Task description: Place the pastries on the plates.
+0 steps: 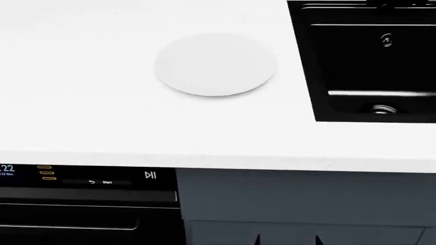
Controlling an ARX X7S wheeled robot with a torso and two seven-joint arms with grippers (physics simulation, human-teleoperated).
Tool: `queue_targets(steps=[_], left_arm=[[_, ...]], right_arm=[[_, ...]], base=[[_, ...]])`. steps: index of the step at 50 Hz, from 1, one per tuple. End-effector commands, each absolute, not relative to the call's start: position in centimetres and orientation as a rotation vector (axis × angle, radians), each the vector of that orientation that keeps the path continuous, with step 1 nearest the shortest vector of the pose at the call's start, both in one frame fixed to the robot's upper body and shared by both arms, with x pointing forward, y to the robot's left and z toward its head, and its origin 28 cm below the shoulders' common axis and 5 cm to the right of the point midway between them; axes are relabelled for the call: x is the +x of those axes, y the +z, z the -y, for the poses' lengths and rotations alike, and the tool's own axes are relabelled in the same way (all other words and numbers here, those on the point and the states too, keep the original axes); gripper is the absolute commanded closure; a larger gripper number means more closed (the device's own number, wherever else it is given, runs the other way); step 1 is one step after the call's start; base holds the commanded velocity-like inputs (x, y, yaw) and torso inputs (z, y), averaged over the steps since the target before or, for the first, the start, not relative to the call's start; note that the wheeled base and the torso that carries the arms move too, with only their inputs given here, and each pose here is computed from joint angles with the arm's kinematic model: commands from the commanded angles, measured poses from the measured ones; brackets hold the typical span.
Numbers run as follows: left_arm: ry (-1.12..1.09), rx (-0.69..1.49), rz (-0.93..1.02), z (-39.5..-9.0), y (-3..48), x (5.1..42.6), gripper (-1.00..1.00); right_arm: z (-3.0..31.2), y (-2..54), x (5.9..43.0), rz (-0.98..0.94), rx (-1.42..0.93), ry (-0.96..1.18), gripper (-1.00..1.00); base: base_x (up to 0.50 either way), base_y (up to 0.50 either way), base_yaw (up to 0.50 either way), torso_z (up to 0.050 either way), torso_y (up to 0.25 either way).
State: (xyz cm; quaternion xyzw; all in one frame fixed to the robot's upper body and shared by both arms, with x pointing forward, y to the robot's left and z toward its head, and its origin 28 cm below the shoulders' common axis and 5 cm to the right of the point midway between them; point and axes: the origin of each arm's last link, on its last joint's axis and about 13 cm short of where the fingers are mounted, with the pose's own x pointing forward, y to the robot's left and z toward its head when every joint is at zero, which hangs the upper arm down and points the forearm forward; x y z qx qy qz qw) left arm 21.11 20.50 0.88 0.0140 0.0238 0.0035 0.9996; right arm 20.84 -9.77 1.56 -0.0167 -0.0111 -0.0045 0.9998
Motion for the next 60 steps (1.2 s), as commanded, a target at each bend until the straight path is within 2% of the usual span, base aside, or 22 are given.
queue_targets(steps=[1, 60], left_arm=[[0.008, 0.034, -0.051, -20.51, 0.87, 21.13, -1.00], [-0.007, 0.031, -0.050, -20.37, 0.92, 21.06, -1.00]], right_arm=[[9.77, 1.54, 20.83, 0.022, -0.034, -0.007, -1.00], [9.86, 1.44, 20.78, 0.020, -0.042, -0.003, -1.00]], base=[[0.00, -0.50, 0.00, 0.000, 0.000], [0.00, -0.50, 0.00, 0.000, 0.000]])
